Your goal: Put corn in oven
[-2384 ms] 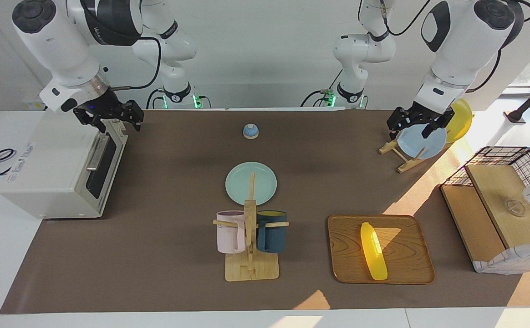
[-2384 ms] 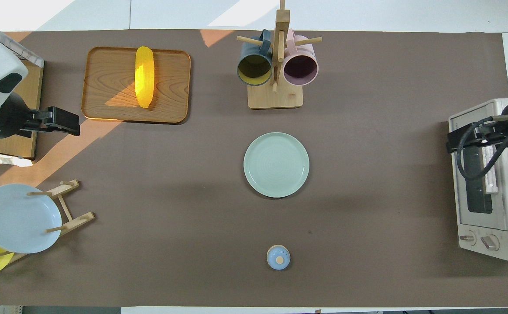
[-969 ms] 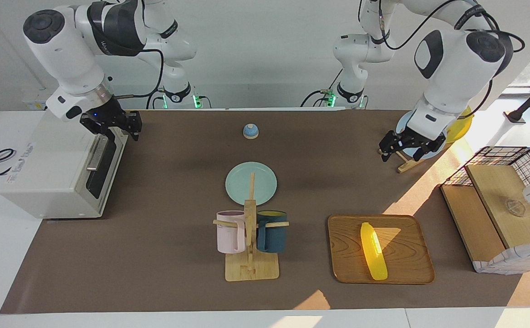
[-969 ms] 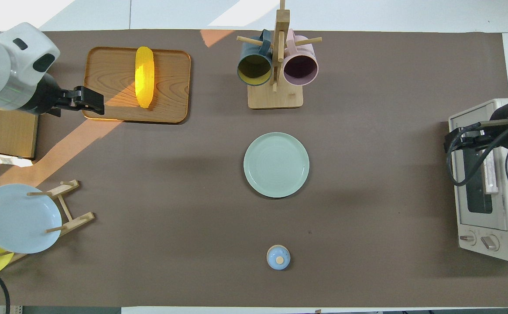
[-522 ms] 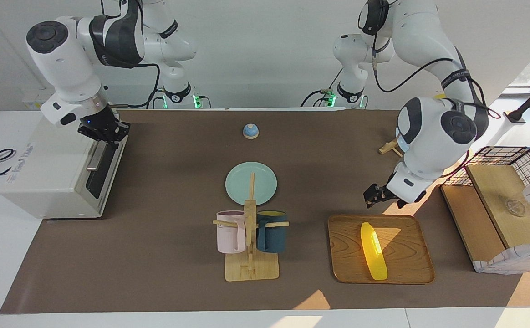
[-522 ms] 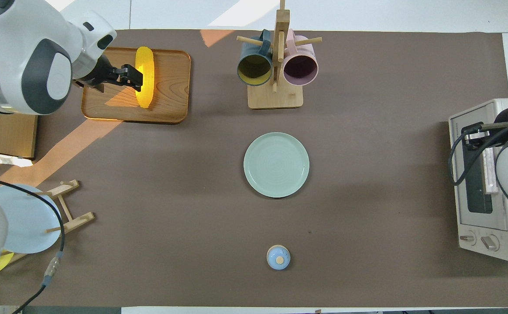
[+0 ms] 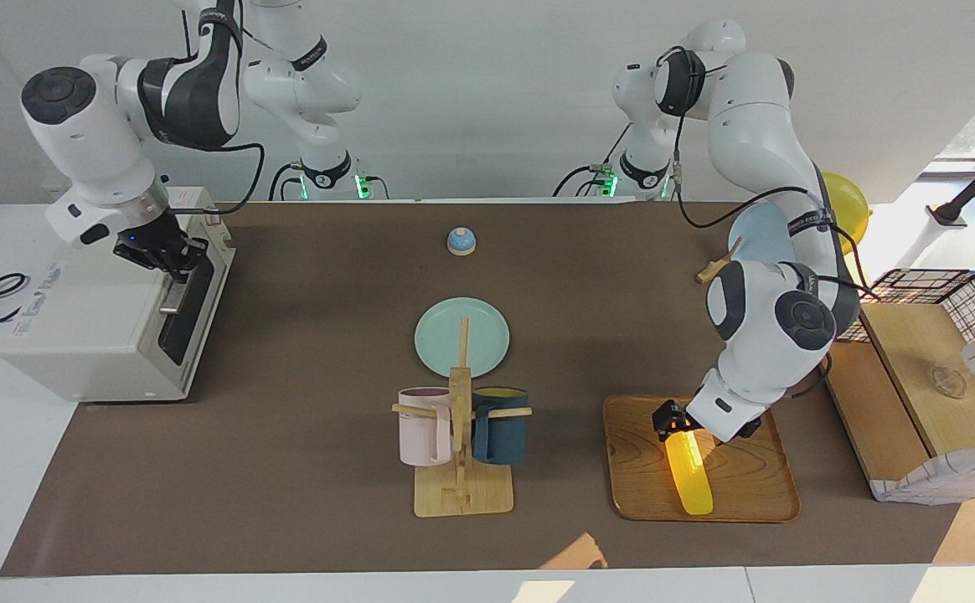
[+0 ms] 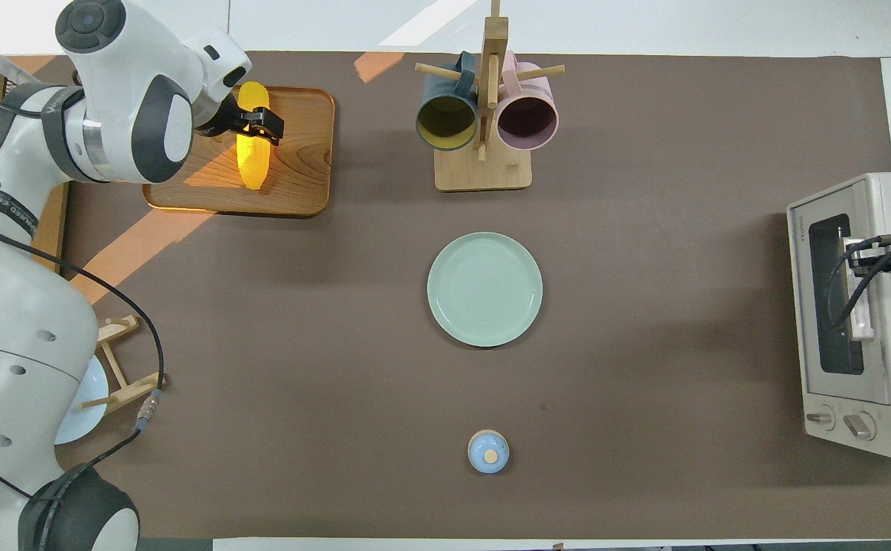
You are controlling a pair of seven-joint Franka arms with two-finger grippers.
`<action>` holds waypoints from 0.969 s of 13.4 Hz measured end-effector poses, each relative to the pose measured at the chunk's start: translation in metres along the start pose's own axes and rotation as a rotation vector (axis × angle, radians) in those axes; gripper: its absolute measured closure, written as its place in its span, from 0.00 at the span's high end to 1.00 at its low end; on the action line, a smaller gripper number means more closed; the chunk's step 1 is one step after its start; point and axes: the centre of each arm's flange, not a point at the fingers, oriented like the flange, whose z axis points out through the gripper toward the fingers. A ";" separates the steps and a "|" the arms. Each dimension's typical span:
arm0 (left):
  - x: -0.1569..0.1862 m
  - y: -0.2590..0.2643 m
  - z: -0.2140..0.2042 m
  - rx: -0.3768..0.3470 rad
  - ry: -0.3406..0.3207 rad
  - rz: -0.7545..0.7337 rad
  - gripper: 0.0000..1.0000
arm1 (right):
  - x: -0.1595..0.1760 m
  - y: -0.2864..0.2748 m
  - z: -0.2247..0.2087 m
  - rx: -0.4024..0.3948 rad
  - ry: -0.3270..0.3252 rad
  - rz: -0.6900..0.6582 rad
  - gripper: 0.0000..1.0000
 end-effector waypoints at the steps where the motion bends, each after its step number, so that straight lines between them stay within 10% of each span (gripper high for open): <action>1: 0.004 -0.001 0.011 0.001 0.001 0.007 1.00 | -0.001 0.001 0.004 0.000 -0.004 0.001 0.01; 9: 0.015 -0.002 0.024 0.012 0.018 0.082 0.96 | -0.004 0.009 0.019 0.003 0.018 0.014 0.01; 13: 0.016 0.000 0.022 0.054 0.019 0.111 0.56 | -0.009 0.000 0.023 0.008 0.055 0.005 0.01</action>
